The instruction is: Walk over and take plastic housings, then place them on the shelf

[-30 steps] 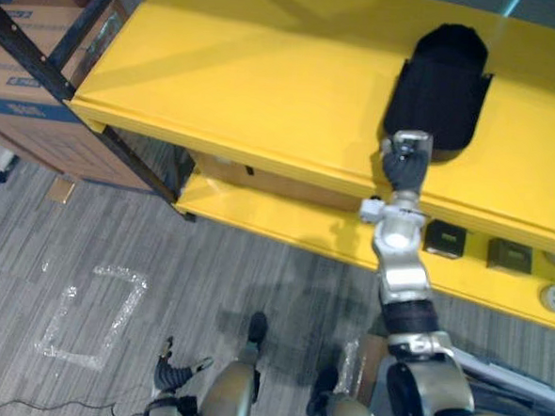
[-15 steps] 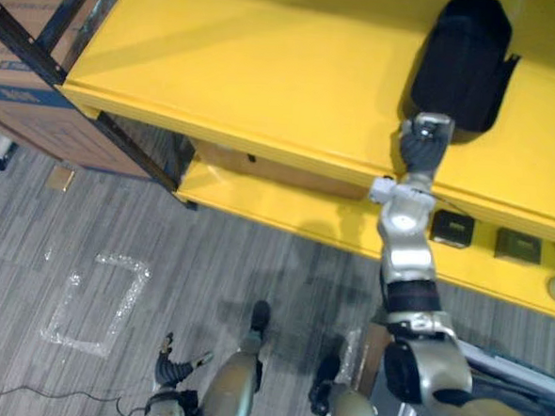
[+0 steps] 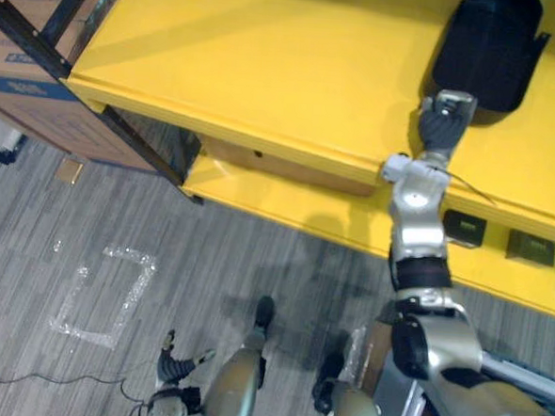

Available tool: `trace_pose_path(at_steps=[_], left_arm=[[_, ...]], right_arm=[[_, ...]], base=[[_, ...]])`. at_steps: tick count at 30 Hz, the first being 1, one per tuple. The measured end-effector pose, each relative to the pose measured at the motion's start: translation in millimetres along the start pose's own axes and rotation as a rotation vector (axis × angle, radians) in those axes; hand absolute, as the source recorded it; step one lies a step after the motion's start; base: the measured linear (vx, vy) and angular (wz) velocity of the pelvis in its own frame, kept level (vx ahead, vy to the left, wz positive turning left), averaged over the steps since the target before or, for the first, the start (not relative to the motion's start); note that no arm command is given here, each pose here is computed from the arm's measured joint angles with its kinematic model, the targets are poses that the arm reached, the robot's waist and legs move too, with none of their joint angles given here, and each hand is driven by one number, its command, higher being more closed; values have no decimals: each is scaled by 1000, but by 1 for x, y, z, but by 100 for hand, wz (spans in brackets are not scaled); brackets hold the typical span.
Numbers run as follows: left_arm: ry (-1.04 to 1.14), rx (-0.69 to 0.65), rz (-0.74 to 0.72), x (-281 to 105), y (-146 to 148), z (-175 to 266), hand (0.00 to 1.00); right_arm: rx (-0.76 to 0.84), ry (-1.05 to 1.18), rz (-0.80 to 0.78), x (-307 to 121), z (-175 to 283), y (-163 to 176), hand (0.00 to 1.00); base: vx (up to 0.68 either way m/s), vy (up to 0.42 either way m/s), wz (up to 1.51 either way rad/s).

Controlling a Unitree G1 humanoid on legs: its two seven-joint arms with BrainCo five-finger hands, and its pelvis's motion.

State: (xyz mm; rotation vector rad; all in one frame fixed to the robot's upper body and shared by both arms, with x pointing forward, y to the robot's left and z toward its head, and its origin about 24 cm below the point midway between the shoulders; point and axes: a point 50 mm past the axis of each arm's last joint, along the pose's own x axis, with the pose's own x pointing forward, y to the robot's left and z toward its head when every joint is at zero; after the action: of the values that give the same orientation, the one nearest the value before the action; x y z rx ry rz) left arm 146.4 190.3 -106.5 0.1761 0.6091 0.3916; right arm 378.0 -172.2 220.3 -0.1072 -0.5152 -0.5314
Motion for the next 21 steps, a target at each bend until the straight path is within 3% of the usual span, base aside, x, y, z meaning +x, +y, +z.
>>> trace_pose_path(at_steps=[1, 2, 10, 14, 21], left_arm=[[-2, -7, -1, 1, -2, 2, 0], [-3, -12, -1, 1, -3, 3, 0], [-4, -17, 15, 4, -4, 5, 0], [29, -17, 2, 3, 1, -3, 0], [94, 5, -8, -1, 8, -20, 0]], right_arm=[[0, -10, 6, -3, 1, 0, 100], [1, -17, 7, -6, 2, -2, 0], [-15, -114, 185, -79, -2, -21, 0], [59, -177, 312, -107, 4, -38, 0], [41, -68, 257, -130, -20, -80, 0]], base=[[0, 0, 0], [6, -37, -3], [24, -38, -11], [-12, -40, -25], [-8, -20, -21]])
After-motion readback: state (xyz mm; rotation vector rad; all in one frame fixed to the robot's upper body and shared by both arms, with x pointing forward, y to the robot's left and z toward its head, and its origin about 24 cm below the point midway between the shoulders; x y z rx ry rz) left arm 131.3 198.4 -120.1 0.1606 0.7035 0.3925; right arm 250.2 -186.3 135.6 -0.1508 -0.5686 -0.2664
